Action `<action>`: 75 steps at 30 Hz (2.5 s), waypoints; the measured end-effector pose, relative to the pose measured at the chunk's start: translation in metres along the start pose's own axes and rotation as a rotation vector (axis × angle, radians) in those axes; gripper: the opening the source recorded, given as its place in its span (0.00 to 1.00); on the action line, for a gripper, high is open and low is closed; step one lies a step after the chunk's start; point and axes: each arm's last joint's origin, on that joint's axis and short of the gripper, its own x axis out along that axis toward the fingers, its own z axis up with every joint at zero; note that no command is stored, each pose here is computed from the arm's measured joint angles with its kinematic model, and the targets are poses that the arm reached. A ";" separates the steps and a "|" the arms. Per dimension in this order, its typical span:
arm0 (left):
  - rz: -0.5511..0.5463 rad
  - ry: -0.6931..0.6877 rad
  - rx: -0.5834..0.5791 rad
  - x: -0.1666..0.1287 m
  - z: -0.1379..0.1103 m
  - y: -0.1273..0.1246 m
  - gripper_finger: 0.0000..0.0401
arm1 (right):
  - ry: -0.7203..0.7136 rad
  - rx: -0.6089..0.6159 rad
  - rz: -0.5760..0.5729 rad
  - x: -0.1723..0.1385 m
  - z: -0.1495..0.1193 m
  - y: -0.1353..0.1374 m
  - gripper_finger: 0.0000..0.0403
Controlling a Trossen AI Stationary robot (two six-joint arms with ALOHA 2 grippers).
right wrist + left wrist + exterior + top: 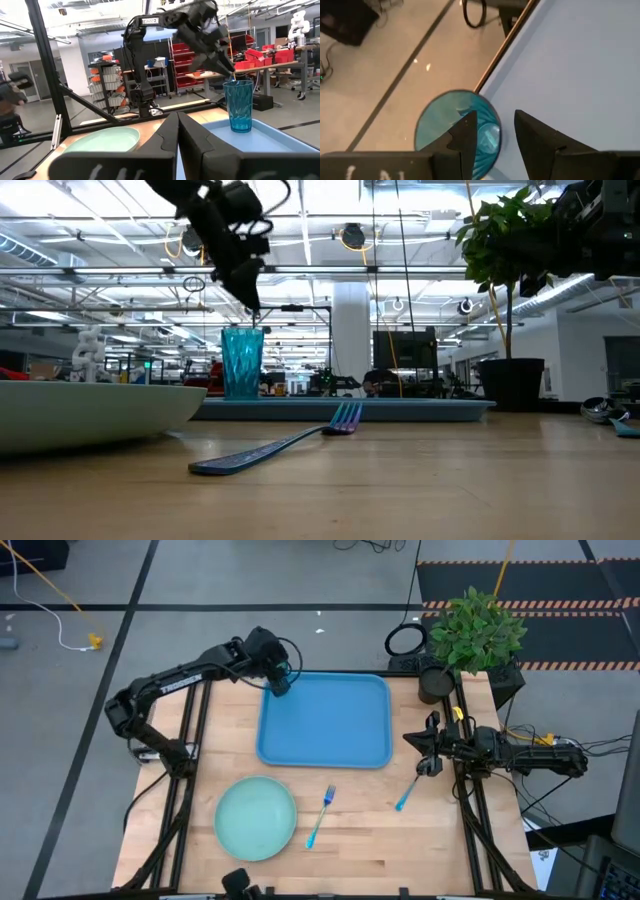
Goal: Pick and place plate/cup/fork/spoon on tray
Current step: Put the plate on the center of the cup on the blue tray
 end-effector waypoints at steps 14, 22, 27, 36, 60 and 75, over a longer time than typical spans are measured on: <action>-0.291 0.000 0.155 -0.089 -0.012 -0.107 0.33 | 0.001 0.009 0.000 0.000 0.000 0.000 0.00; -0.505 0.011 0.305 -0.138 -0.042 -0.198 0.33 | 0.003 0.052 -0.001 0.000 0.000 0.000 0.00; -0.572 0.069 0.296 -0.167 -0.071 -0.237 0.33 | 0.014 0.060 -0.005 0.000 -0.001 0.000 0.00; -0.613 0.207 0.290 -0.195 -0.133 -0.310 0.34 | 0.023 0.157 -0.003 0.000 -0.002 0.000 0.00; -0.501 0.381 0.265 -0.167 -0.223 -0.400 0.70 | -0.018 0.202 -0.051 0.007 0.000 -0.001 0.00; -0.473 0.391 0.310 -0.157 -0.230 -0.406 0.19 | -0.122 0.143 -0.031 0.007 0.011 0.001 0.00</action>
